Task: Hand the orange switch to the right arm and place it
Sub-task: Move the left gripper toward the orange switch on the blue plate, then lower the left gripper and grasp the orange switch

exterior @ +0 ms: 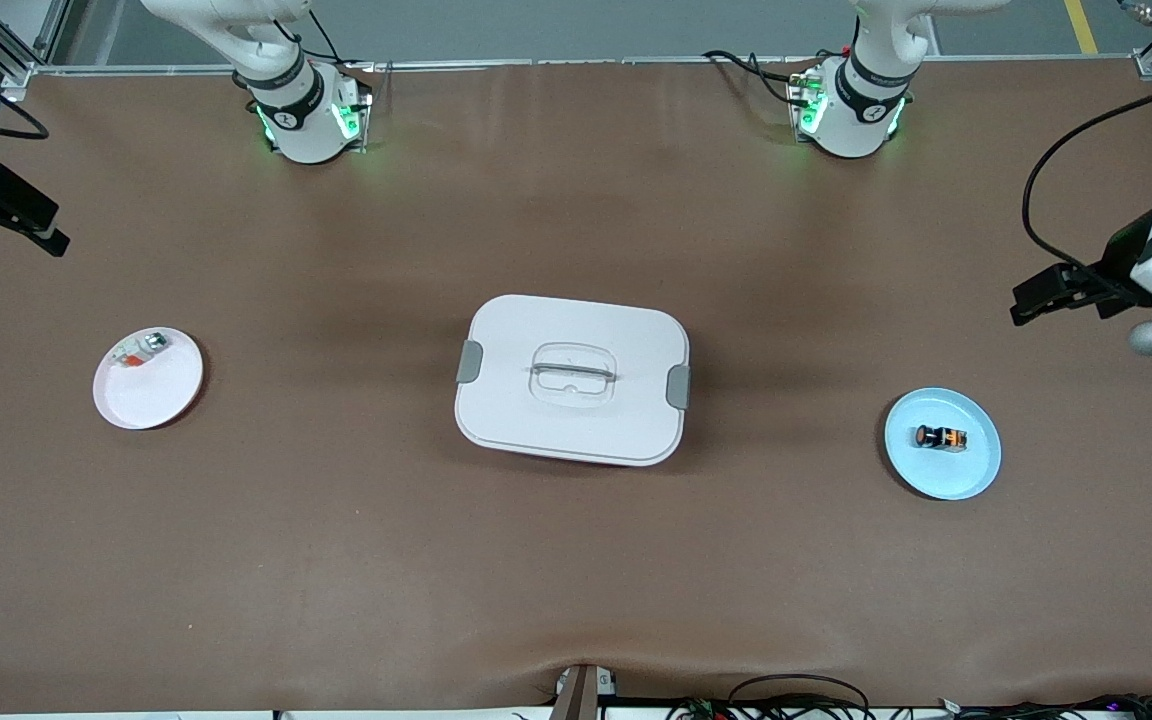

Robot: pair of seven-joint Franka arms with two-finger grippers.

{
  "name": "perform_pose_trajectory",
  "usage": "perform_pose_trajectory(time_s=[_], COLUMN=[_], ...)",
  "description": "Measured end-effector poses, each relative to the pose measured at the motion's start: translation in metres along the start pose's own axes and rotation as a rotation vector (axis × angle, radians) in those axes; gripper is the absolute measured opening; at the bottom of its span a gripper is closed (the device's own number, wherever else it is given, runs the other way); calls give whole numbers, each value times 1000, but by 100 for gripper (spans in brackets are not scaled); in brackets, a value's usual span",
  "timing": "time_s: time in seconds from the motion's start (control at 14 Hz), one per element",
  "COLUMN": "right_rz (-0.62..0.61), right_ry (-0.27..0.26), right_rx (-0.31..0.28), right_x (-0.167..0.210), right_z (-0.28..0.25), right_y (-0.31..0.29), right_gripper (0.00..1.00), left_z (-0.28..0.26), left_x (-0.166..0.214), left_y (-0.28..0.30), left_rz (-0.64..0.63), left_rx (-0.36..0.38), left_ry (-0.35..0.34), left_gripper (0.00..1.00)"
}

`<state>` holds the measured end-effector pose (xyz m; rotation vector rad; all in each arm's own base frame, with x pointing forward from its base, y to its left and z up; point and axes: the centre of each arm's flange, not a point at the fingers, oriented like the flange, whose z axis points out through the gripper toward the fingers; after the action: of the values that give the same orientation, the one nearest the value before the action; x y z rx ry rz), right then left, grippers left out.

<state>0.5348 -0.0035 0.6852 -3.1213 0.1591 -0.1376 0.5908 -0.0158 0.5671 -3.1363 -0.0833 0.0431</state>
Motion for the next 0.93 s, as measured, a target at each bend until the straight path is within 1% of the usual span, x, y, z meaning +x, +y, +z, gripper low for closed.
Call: perform_pose_trajectory(time_s=[0.14, 0.43, 0.93], right_rz=[14, 14, 4], right_ry=[-1, -31, -59], right_rx=[-1, -4, -7], right_x=[1, -2, -6], right_z=[0, 3, 5], right_y=[8, 8, 4], right_gripper=[100, 100, 100], left_z=[25, 85, 183], left_x=[12, 25, 46], left_y=[-4, -15, -27], left_rz=[41, 118, 209], left_rx=[2, 1, 4], left_ry=[-19, -4, -10], left_gripper=[100, 100, 100])
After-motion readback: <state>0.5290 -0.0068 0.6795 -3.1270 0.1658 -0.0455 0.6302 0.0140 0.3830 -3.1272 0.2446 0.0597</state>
